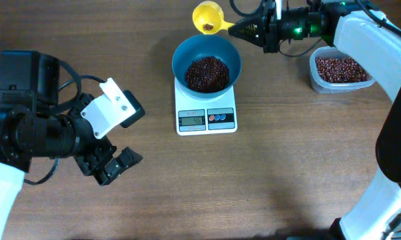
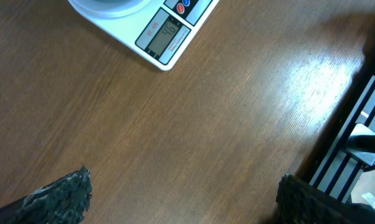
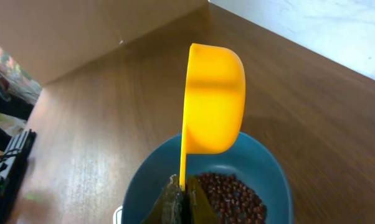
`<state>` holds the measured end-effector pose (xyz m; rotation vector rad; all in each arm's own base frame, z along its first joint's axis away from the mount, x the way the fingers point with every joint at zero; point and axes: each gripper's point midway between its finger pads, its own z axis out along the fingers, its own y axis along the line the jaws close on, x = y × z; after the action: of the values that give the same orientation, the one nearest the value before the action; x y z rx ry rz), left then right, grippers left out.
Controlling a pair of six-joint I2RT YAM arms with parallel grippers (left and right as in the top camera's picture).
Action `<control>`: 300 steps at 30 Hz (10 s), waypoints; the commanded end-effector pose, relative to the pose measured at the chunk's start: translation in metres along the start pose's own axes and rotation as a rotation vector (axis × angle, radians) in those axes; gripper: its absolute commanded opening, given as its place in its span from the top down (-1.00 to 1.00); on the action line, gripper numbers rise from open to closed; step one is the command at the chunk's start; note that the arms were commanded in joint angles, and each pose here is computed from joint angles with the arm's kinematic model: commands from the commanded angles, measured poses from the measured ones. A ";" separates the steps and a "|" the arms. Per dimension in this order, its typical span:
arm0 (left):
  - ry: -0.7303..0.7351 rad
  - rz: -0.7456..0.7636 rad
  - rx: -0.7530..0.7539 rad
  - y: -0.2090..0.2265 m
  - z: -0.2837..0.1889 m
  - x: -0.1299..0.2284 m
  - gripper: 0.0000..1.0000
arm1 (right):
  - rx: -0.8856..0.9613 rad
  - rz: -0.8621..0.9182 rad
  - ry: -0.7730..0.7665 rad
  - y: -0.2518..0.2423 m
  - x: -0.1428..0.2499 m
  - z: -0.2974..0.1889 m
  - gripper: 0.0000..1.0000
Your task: Scoop item into bowl and weigh 50g on scale
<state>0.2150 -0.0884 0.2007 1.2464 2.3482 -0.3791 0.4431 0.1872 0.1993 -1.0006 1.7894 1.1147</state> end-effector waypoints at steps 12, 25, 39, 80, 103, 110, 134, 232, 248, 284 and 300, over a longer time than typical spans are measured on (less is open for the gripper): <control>-0.015 0.013 0.010 -0.003 -0.001 -0.002 -0.98 | 0.120 0.081 0.119 -0.008 0.015 -0.002 0.92; -0.015 0.013 0.009 -0.003 -0.001 -0.002 -0.98 | 0.471 -0.199 0.500 0.007 0.027 0.011 0.92; -0.015 0.013 0.009 -0.003 -0.001 -0.002 -0.98 | 0.500 -0.246 0.511 0.033 0.011 0.004 0.92; -0.015 0.012 0.009 -0.002 -0.001 -0.002 -0.98 | 1.016 0.768 0.720 -0.071 0.186 -0.244 0.92; -0.015 0.013 0.009 -0.003 -0.001 -0.002 -0.98 | 0.743 0.909 0.211 -0.055 0.127 -0.268 0.92; -0.015 0.013 0.010 -0.003 -0.001 -0.002 -0.98 | 0.517 0.833 0.026 -0.039 0.075 -0.236 0.92; -0.015 0.013 0.010 -0.003 -0.001 -0.002 -0.98 | 0.453 0.111 0.486 0.033 0.000 0.016 0.92; -0.015 0.013 0.010 -0.003 -0.001 -0.002 -0.98 | 0.712 0.249 0.563 0.030 0.008 0.015 0.92; -0.015 0.013 0.009 -0.003 -0.001 -0.002 -0.98 | 0.629 0.841 0.240 -0.030 0.056 -0.220 0.92; -0.015 0.013 0.010 -0.003 -0.001 -0.002 -0.98 | 0.974 0.794 0.352 0.082 0.060 -0.204 0.92; -0.015 0.013 0.010 -0.003 -0.001 -0.002 -0.98 | 0.614 1.214 0.106 0.084 0.231 -0.156 0.33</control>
<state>0.2147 -0.0884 0.2003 1.2465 2.3487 -0.3801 0.2503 0.0223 0.0671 0.5163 2.6311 1.0157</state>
